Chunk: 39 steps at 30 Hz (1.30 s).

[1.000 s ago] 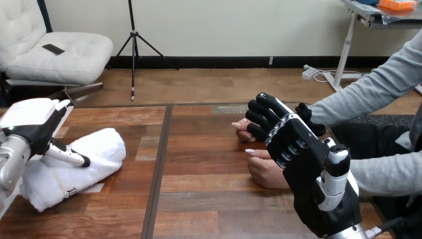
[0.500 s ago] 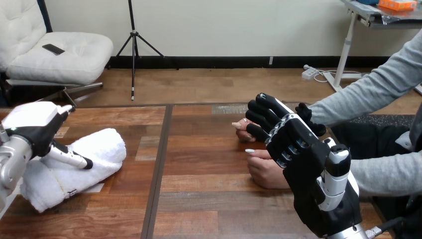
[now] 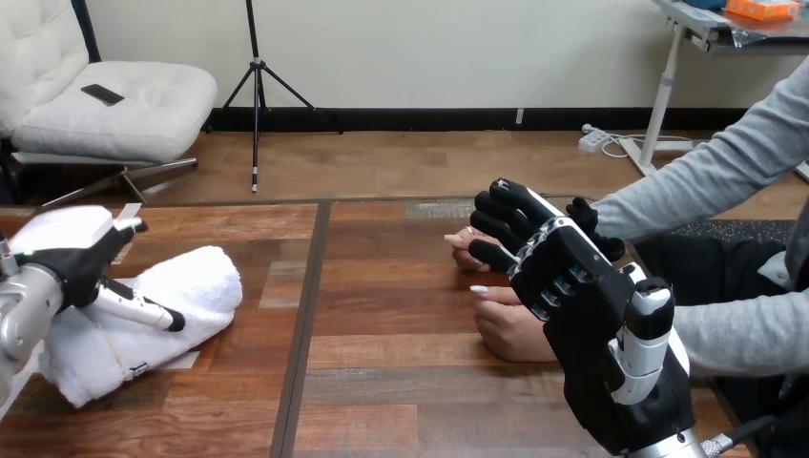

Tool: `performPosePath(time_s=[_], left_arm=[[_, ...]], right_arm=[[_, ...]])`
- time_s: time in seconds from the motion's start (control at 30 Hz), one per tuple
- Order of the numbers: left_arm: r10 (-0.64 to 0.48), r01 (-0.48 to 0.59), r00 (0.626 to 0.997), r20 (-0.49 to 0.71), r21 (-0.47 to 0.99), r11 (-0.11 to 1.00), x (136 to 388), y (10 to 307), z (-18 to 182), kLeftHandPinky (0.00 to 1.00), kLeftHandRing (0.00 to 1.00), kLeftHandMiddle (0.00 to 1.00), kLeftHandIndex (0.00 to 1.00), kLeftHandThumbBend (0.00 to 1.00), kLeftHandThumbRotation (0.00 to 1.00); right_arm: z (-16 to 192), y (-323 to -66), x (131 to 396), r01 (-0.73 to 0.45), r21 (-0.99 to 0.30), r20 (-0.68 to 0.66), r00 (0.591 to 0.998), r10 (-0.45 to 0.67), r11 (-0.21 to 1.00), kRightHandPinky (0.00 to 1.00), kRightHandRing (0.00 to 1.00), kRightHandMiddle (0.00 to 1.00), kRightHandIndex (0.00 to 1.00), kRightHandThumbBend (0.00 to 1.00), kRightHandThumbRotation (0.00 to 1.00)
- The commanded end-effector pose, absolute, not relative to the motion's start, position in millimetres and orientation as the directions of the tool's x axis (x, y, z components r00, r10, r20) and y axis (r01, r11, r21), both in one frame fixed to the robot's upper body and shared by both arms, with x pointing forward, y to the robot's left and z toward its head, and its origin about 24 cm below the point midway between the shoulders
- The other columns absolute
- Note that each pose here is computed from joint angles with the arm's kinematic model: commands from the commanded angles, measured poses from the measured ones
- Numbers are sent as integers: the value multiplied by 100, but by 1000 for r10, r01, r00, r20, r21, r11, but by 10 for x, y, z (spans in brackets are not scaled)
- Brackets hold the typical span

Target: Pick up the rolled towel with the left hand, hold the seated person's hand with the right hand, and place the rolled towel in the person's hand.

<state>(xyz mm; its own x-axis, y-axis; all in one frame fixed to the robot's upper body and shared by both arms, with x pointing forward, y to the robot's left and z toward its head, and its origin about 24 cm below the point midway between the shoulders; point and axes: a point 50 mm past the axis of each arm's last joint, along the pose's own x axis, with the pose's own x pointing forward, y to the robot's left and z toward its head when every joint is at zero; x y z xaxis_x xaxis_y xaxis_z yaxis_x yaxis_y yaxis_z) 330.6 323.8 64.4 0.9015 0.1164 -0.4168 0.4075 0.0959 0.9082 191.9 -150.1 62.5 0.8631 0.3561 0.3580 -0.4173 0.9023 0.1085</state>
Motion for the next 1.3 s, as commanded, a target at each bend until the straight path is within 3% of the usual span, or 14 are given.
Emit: performPosePath(time_s=[0.0, 0.37, 0.9, 1.27], left_arm=[[109, 328, 933, -343, 935, 136, 3489, 3209, 999, 96, 95, 95, 93, 100, 52], [99, 411, 887, -451, 870, 273, 3507, 3191, 1026, 90, 99, 98, 96, 100, 51], [89, 548, 813, -575, 808, 215, 3532, 3115, 1045, 89, 98, 98, 96, 100, 58], [95, 589, 788, -608, 790, 170, 3547, 3071, 1079, 91, 98, 98, 97, 98, 60]], right_arm=[[834, -1502, 2004, -424, 68, 456, 818, 350, 903, 86, 90, 89, 87, 100, 100], [837, -1502, 2002, -421, 70, 456, 820, 347, 904, 86, 90, 89, 87, 100, 100], [854, -1506, 2000, -413, 68, 459, 821, 339, 908, 86, 89, 88, 86, 100, 100], [864, -1510, 1999, -407, 63, 462, 821, 335, 911, 86, 89, 87, 86, 100, 100]])
